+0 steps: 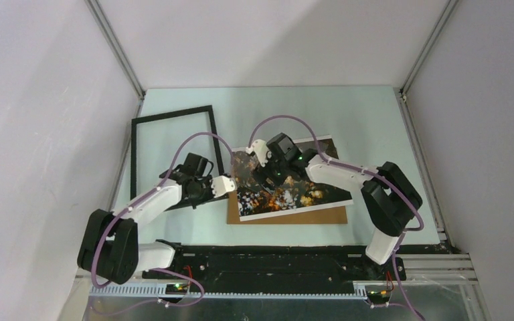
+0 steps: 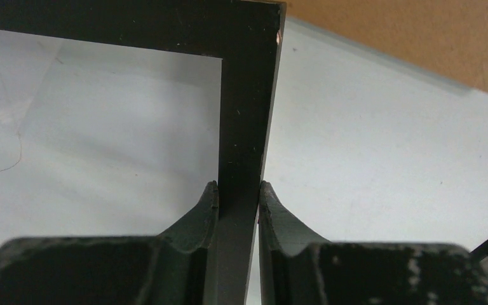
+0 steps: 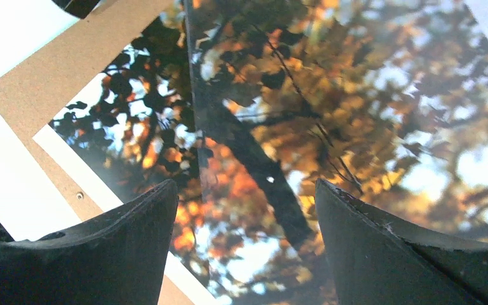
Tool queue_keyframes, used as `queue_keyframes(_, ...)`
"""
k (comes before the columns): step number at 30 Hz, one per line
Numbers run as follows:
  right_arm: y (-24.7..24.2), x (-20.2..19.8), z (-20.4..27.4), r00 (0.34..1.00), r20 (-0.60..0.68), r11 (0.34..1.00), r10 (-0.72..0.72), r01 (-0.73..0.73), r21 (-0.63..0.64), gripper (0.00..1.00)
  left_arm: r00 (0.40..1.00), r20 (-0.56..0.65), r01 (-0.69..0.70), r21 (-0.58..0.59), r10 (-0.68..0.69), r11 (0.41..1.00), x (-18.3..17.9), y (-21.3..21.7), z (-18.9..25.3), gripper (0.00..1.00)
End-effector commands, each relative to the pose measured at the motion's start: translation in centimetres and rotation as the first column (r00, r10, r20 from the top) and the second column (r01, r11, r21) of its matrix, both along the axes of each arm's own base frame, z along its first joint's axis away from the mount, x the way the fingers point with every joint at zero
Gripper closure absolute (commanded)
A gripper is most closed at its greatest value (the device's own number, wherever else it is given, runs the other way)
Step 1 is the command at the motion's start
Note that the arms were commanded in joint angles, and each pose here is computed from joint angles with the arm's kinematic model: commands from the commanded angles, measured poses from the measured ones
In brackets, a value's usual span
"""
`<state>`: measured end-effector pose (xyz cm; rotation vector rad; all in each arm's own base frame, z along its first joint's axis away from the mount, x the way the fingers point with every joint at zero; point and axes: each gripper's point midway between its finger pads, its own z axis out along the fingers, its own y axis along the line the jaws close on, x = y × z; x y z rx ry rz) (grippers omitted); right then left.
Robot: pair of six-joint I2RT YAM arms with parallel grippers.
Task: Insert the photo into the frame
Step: Move the photo frame to the center of the board, then move the photo frame item to the center of the board.
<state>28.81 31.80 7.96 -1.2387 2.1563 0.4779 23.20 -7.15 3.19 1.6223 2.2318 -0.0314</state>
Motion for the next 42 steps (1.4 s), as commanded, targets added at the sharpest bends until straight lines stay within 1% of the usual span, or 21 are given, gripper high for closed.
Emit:
queue_keyframes(1, 3.0, 0.5, 0.2, 0.998, 0.058, 0.999, 0.006, -0.008, 0.035, 0.18, 0.985, 0.109, 0.125, 0.080, -0.134, 0.989, 1.0, 1.0, 1.1, 1.00)
queue_keyframes(8, 6.8, 1.5, 0.3, 0.993, 0.085, 0.986, -0.079, 0.065, 0.155, 0.18, 0.982, 0.119, 0.130, 0.119, -0.144, 0.984, -0.5, 2.3, 0.4, 1.00)
queue_keyframes(11, 9.0, 1.8, 0.7, 0.986, 0.144, 0.978, -0.080, 0.050, 0.205, 0.17, 0.983, 0.125, 0.118, 0.107, -0.132, 0.987, -0.6, 2.4, 0.4, 1.00)
queue_keyframes(12, 9.4, 2.1, 1.0, 0.983, 0.168, 0.977, -0.078, 0.042, 0.209, 0.17, 0.983, 0.131, 0.116, 0.103, -0.129, 0.988, -0.5, 2.4, 0.6, 1.00)
queue_keyframes(13, 10.1, 1.9, 0.4, 0.983, 0.170, 0.979, -0.067, 0.032, 0.203, 0.17, 0.983, 0.133, 0.110, 0.101, -0.123, 0.989, -0.5, 2.5, 0.6, 1.00)
queue_keyframes(14, 10.7, 2.2, 0.8, 0.982, 0.175, 0.977, -0.066, 0.028, 0.211, 0.17, 0.983, 0.136, 0.108, 0.100, -0.121, 0.989, -0.5, 2.5, 0.7, 1.00)
queue_keyframes(18, 12.5, 2.7, -0.5, 0.988, 0.140, 0.978, -0.064, 0.034, 0.207, 0.17, 0.982, 0.154, 0.098, 0.093, -0.111, 0.991, -0.3, 3.0, 1.0, 1.00)
queue_keyframes(24, 13.5, 3.6, -3.1, 0.988, 0.135, 0.987, -0.070, 0.049, 0.153, 0.18, 0.973, 0.184, 0.125, 0.091, -0.140, 0.988, -0.6, 3.3, 1.2, 1.00)
queue_keyframes(31, 13.0, 5.3, -3.8, 0.972, 0.191, 0.988, -0.133, 0.115, 0.103, 0.18, 0.971, 0.188, 0.131, 0.082, -0.145, 0.988, -0.8, 3.3, 0.9, 1.00)
queue_keyframes(32, 12.5, 5.3, -4.2, 0.971, 0.196, 0.989, -0.140, 0.128, 0.073, 0.19, 0.972, 0.184, 0.132, 0.080, -0.145, 0.988, -0.9, 3.3, 0.8, 1.00)
queue_keyframes(36, 11.2, 6.1, -4.5, 0.957, 0.232, 0.985, -0.173, 0.171, 0.025, 0.19, 0.972, 0.185, 0.135, 0.055, -0.143, 0.989, -1.0, 2.9, 0.7, 1.00)
queue_keyframes(42, 8.2, 7.0, -5.6, 0.948, 0.233, 0.971, -0.218, 0.236, -0.049, 0.21, 0.970, 0.191, 0.144, 0.042, -0.149, 0.989, -0.6, 2.5, 0.8, 1.00)
